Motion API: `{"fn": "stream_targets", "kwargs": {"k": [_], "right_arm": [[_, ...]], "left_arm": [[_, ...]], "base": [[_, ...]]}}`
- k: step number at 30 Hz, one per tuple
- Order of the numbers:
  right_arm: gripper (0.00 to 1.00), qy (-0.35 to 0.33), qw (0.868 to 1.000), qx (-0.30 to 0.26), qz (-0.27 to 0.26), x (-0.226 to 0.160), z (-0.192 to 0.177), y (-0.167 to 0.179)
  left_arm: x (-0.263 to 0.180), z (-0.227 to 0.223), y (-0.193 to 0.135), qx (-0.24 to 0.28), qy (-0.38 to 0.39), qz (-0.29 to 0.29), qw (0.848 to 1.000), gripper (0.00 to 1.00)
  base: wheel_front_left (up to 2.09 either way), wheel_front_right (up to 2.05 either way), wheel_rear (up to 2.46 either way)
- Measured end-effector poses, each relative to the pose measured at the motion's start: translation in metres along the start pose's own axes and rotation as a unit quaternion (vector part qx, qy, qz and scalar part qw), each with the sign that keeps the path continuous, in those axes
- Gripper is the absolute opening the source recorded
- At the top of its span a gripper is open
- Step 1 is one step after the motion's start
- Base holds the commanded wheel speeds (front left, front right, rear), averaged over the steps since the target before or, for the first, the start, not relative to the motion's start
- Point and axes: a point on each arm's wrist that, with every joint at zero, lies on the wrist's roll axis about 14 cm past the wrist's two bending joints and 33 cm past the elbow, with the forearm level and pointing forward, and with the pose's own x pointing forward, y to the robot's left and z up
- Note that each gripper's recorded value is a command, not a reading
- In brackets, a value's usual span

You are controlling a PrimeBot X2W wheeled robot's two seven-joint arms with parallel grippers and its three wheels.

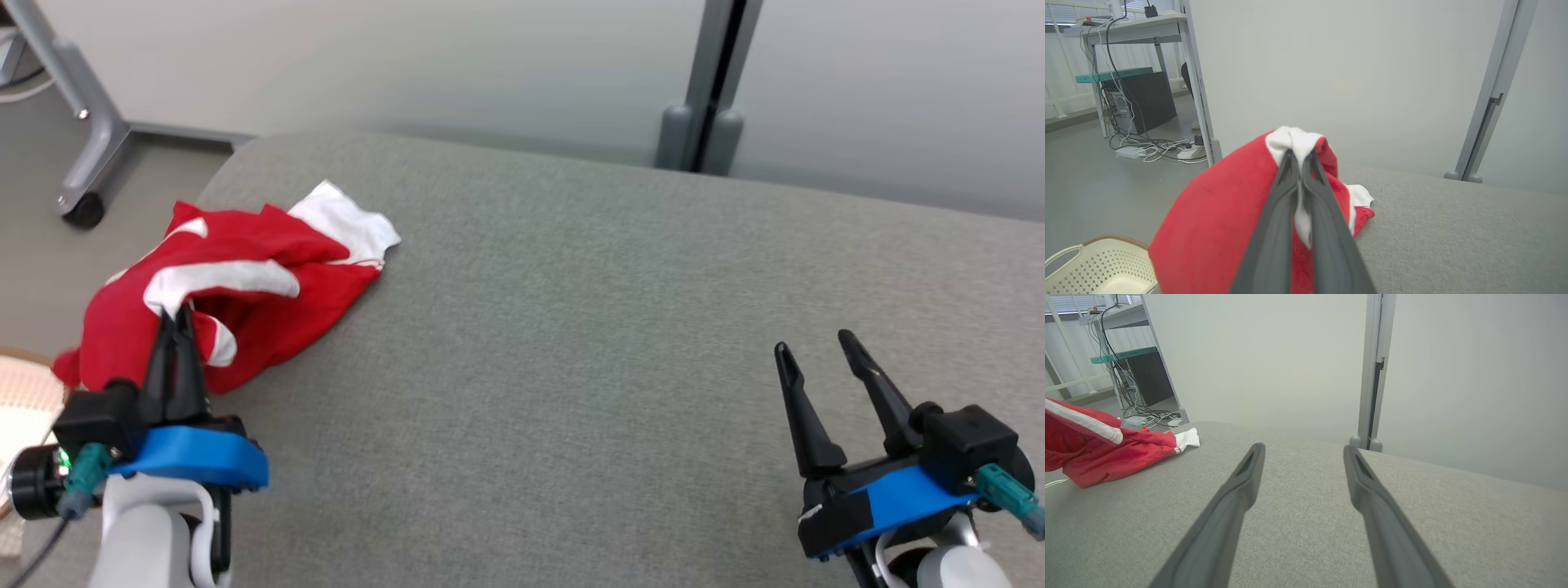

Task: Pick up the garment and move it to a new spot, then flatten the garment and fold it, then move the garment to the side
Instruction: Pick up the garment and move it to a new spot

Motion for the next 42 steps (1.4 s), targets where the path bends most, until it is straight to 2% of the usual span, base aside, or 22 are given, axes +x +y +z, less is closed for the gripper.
{"fn": "stream_targets", "kwargs": {"k": [4,7,14,19,24,29,31,33,34,35,39,42], "right_arm": [[1.0,-0.005,1.0,0.002,-0.021,-0.018,0.006,-0.006],[1.0,-0.009,0.999,0.0,-0.044,-0.03,0.009,-0.018],[1.0,-0.001,0.993,-0.002,-0.117,-0.06,0.006,-0.06],[1.0,0.008,0.983,-0.002,-0.182,-0.087,-0.002,-0.096],[1.0,0.018,0.972,0.001,-0.234,-0.109,-0.011,-0.121],[1.0,0.024,0.967,0.005,-0.254,-0.112,-0.021,-0.133],[1.0,0.025,0.966,0.006,-0.257,-0.112,-0.024,-0.135],[1.0,0.027,0.965,0.007,-0.259,-0.111,-0.027,-0.137],[1.0,0.028,0.965,0.007,-0.259,-0.11,-0.028,-0.138],[1.0,0.027,0.966,0.008,-0.258,-0.108,-0.028,-0.138],[1.0,0.018,0.969,0.012,-0.247,-0.1,-0.026,-0.133],[1.0,0.006,0.973,0.015,-0.231,-0.091,-0.02,-0.125]], "left_arm": [[-0.007,0.01,-0.034,-0.009,-0.015,-0.046,0.999,0.0],[-0.006,0.015,-0.074,-0.016,-0.016,-0.102,0.995,0.0],[0.005,0.013,-0.183,-0.045,-0.003,-0.244,0.969,0.0],[-0.003,0.002,-0.279,-0.063,0.018,-0.369,0.927,0.0],[-0.035,-0.012,-0.358,-0.08,0.043,-0.48,0.873,0.0],[-0.07,-0.024,-0.405,-0.099,0.07,-0.557,0.822,0.0],[-0.083,-0.037,-0.413,-0.1,0.094,-0.574,0.807,0.0],[-0.088,-0.049,-0.416,-0.098,0.117,-0.58,0.8,0.0],[-0.089,-0.054,-0.416,-0.094,0.122,-0.581,0.799,0.56],[-0.088,-0.055,-0.416,-0.095,0.122,-0.58,0.8,1.0],[-0.08,-0.043,-0.41,-0.096,0.092,-0.572,0.81,1.0],[-0.071,-0.02,-0.4,-0.1,0.052,-0.554,0.825,1.0]], "base": [[0.0,0.0,0.0],[0.0,0.0,0.0],[0.0,0.0,0.0],[0.0,0.0,0.0],[0.0,0.0,0.0],[0.0,0.0,0.0],[0.0,0.0,0.0],[0.0,0.0,0.0],[0.0,0.0,0.0],[0.0,0.0,0.0],[0.0,0.0,0.0],[0.0,0.0,0.0]]}}
